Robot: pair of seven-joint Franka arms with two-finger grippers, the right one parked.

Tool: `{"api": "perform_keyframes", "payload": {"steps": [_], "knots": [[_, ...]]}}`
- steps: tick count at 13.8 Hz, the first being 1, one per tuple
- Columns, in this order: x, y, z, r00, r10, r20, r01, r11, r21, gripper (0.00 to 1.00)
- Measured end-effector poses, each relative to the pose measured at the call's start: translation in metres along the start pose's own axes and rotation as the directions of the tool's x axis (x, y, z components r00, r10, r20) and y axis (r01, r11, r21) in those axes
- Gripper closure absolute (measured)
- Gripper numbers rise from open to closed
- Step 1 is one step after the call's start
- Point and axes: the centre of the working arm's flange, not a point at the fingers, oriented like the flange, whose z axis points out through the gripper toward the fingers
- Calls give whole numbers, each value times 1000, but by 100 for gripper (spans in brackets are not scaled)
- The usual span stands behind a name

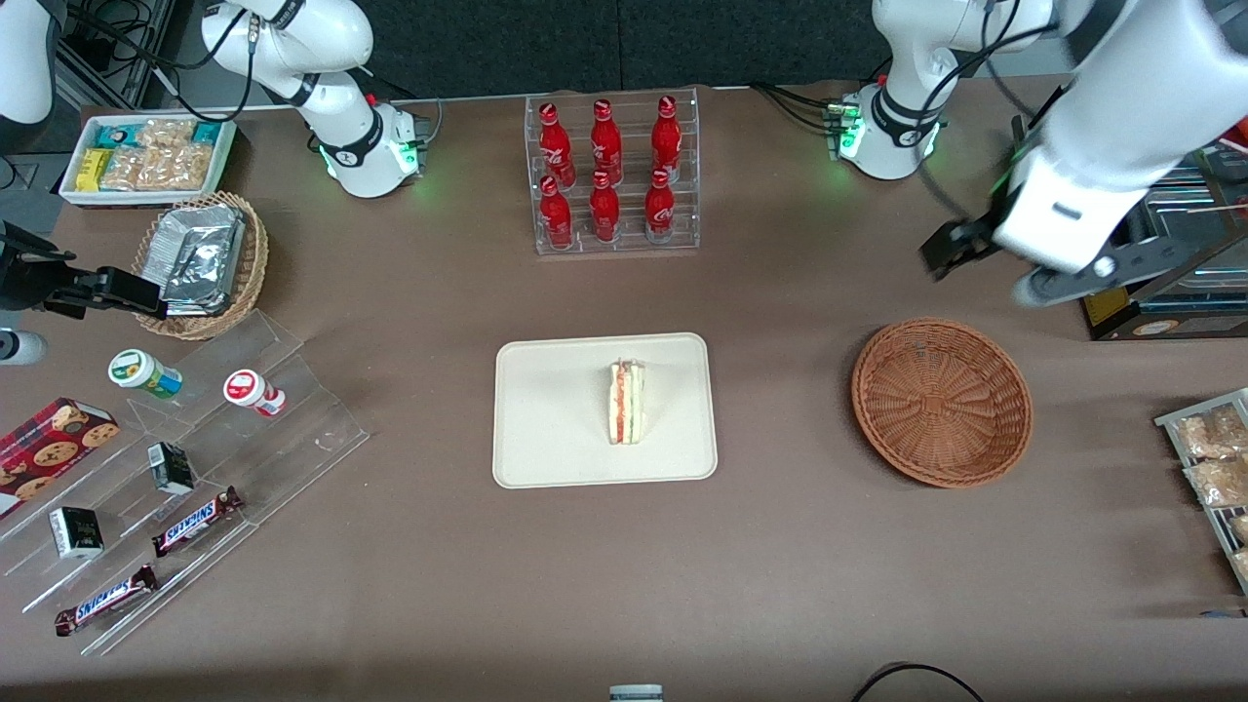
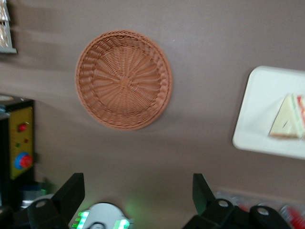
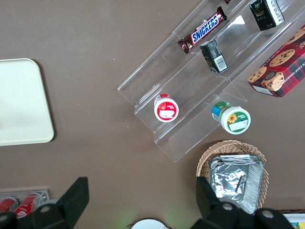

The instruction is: Place sandwich from basket to tray

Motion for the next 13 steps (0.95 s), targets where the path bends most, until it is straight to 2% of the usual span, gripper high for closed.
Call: {"api": "perform_keyframes", "payload": {"steps": [3,6,13], "knots": [[-17,-60,-4,995,101,4,-100,994,-35,0],[-20,-105,-7,995,96,-3,-96,994,-54,0],[-17,-118,-6,997,78,-2,-78,995,-59,0]]}}
